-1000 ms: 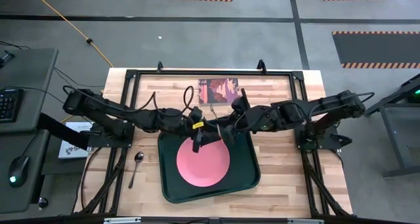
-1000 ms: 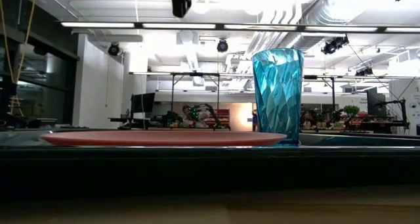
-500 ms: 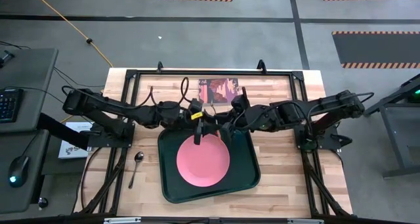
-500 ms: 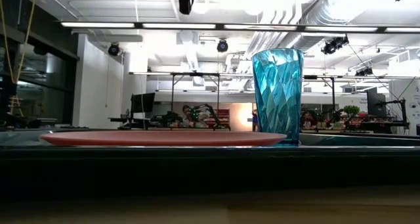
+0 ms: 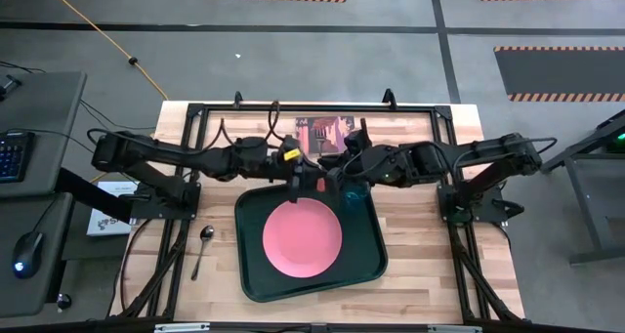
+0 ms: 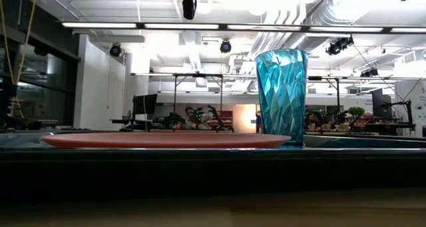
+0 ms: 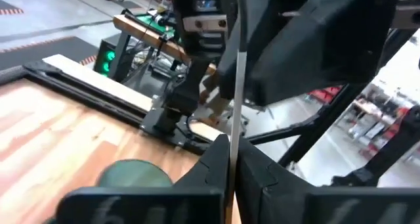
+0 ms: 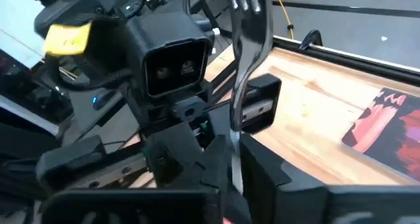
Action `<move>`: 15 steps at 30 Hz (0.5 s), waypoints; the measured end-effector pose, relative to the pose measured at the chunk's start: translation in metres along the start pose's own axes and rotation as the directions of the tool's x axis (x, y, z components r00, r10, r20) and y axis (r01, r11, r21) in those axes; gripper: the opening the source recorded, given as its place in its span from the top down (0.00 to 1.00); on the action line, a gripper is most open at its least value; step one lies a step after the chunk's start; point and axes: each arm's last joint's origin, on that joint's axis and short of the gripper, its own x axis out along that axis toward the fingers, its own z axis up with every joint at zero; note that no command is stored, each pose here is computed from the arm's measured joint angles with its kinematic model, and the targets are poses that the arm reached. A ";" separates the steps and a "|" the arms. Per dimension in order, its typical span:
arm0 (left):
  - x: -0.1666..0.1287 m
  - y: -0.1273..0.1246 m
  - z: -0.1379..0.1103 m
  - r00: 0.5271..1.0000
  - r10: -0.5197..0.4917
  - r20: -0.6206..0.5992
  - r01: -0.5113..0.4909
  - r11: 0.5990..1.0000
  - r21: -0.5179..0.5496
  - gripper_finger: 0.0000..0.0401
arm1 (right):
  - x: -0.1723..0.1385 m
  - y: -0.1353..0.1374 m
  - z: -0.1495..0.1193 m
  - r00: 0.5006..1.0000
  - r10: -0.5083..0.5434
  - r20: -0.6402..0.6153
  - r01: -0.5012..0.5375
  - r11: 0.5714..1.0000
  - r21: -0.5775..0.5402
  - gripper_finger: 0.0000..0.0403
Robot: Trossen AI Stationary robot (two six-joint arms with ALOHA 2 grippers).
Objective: Pick and place plate/cup/fork/spoon on tray
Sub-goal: Put the orange fork to the left side of the pink plate on the black tray
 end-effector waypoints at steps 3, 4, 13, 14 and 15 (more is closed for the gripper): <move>-0.006 0.007 0.004 0.999 0.045 -0.029 -0.044 0.998 0.042 1.00 | -0.003 -0.002 0.002 1.000 0.008 -0.017 -0.008 1.000 -0.001 0.81; -0.009 0.010 0.006 0.997 0.064 -0.047 -0.061 0.997 0.055 1.00 | -0.004 -0.003 0.002 1.000 0.000 -0.025 0.000 1.000 -0.007 0.77; -0.043 0.005 0.026 0.995 0.033 -0.093 -0.025 0.996 0.084 1.00 | -0.028 -0.013 0.020 0.999 -0.018 0.036 0.020 0.998 -0.065 0.49; -0.044 0.002 0.027 0.996 0.020 -0.085 -0.014 0.997 0.075 1.00 | -0.027 -0.012 0.024 0.999 0.002 0.049 0.001 0.998 -0.069 0.47; -0.045 -0.001 0.027 0.997 0.012 -0.079 -0.007 0.998 0.061 1.00 | -0.027 -0.012 0.027 0.998 0.025 0.058 -0.020 0.996 -0.082 0.46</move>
